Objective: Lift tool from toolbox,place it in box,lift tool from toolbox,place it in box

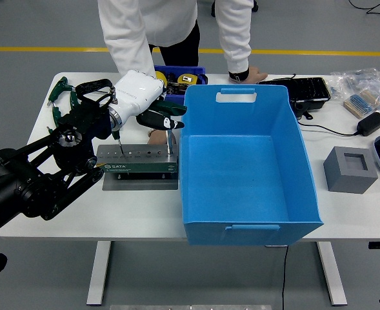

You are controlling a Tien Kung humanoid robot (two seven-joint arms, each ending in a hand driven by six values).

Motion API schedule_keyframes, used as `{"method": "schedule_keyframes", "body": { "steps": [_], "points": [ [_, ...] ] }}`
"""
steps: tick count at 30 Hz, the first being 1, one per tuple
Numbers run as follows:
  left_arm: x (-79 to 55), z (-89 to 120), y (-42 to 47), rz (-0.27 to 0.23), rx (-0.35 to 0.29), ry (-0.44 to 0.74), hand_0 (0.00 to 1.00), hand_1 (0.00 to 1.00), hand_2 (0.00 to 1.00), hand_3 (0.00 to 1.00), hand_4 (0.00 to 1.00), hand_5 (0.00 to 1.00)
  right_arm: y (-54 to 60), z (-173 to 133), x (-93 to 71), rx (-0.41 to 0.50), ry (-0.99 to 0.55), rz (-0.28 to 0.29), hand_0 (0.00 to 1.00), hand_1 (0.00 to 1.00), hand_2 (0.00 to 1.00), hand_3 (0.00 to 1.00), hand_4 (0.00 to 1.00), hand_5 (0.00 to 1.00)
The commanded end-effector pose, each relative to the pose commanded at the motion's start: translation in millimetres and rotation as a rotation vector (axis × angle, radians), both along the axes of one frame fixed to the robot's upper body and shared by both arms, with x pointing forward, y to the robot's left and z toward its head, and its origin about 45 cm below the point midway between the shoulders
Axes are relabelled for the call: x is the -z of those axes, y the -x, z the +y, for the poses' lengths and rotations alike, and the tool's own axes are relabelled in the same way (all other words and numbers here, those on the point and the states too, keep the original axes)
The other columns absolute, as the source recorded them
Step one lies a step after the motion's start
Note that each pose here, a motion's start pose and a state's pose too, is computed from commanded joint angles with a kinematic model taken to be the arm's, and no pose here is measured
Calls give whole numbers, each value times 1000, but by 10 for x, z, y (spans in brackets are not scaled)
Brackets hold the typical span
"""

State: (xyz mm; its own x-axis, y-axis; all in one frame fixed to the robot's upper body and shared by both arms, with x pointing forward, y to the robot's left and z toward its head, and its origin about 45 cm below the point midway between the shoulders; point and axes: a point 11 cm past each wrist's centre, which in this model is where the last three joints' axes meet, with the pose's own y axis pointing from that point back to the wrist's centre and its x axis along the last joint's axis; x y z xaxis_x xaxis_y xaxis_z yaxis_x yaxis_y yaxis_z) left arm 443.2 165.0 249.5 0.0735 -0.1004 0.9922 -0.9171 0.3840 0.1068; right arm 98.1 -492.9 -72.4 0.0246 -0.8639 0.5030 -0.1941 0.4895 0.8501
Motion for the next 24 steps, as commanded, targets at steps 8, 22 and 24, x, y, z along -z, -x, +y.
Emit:
{"method": "schedule_keyframes", "body": {
  "steps": [8, 22, 24],
  "points": [
    [89, -13, 16, 11, -13, -16, 293, 150, 189, 269, 998, 897, -6, -1, -2, -1, 0, 0, 869, 774, 775, 805, 998, 854],
    [121, -33, 25, -22, -34, -2, 217, 69, 123, 187, 998, 907, 17, -14, -3, -2, 3, 7, 864, 773, 774, 805, 998, 854],
    [122, -29, 25, -31, -36, 3, 194, 2, 67, 103, 998, 910, 18, -14, -3, -1, 3, 7, 862, 772, 773, 805, 998, 853]
  ]
}}
